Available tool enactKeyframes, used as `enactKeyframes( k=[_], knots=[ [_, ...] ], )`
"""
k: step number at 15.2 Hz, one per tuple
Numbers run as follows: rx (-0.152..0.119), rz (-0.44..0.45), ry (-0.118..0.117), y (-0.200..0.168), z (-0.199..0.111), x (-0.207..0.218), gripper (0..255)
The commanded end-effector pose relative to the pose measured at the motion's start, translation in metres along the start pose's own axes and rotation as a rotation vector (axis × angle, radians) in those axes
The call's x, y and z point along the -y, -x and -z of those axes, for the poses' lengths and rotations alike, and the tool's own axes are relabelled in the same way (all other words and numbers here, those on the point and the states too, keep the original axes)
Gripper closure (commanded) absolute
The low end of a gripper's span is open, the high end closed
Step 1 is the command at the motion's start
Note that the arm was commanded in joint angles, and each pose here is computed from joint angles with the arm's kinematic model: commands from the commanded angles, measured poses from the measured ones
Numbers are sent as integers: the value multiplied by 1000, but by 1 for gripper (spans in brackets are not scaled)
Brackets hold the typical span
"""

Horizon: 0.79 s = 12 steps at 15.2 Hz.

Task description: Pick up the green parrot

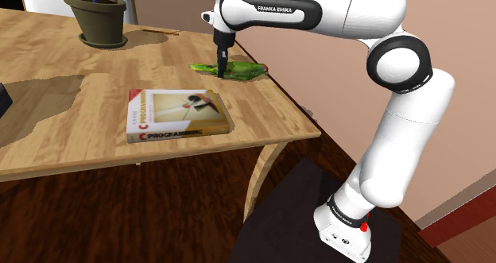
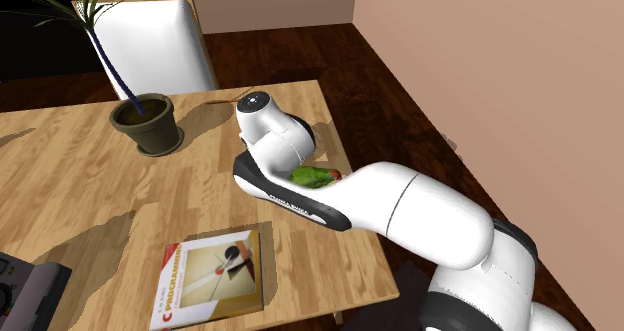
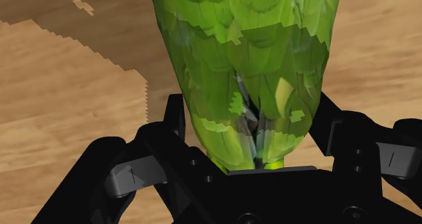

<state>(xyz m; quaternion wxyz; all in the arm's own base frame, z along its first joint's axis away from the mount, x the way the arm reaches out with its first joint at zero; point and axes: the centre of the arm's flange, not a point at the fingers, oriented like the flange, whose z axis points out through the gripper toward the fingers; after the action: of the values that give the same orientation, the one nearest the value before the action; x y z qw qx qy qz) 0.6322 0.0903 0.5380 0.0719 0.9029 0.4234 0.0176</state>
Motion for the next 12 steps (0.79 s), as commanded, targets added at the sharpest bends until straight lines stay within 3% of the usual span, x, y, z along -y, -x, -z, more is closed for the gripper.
enactKeyframes(
  k=[1,12],
  knots=[
    [1,-1,0,1,-1,0,255],
    [1,-1,0,3,57,-8,255]
  ],
)
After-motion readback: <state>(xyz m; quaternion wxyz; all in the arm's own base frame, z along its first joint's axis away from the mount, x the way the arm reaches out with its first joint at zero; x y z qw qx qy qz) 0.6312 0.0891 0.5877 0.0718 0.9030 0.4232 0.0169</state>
